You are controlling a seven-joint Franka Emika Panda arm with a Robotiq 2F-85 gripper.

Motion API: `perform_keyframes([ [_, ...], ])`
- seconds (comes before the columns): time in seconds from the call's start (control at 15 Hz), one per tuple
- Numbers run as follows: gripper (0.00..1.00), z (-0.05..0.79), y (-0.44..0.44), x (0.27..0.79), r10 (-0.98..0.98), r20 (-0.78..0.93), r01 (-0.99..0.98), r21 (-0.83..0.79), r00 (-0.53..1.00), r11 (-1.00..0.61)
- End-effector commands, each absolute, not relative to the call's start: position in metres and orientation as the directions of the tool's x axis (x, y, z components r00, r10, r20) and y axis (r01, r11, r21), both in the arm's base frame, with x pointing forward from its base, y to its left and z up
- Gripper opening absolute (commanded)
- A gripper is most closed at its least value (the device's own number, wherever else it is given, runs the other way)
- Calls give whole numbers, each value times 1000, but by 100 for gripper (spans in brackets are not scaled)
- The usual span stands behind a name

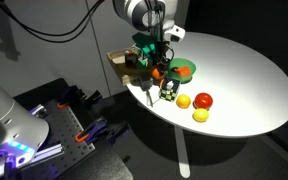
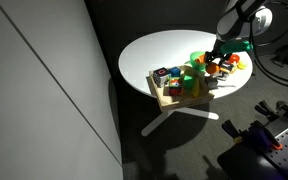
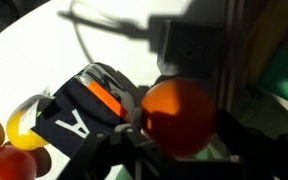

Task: Put the toy orange on the table

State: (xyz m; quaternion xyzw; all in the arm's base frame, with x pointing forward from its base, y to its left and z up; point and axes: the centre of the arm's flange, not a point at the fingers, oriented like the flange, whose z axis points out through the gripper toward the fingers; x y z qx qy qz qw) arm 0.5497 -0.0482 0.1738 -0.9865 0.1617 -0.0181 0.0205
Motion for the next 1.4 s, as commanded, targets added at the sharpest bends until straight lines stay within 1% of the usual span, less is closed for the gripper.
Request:
perform_keyframes([
  [0.0, 49, 166, -49, 551, -308, 48, -304, -63, 950, -950],
  [0.13, 49, 163, -48, 550, -305, 50, -302, -60, 951, -951],
  [0.2, 90, 162, -47, 550, -304, 53, -301, -58, 951, -952],
  [0.33, 100, 161, -46, 550, -302, 56, -298, -58, 952, -953],
  [0.8, 100, 178, -40, 551, -298, 73, -292, -76, 952, -953],
  [1.33, 100, 228, -33, 561, -285, 122, -275, -94, 951, -957],
])
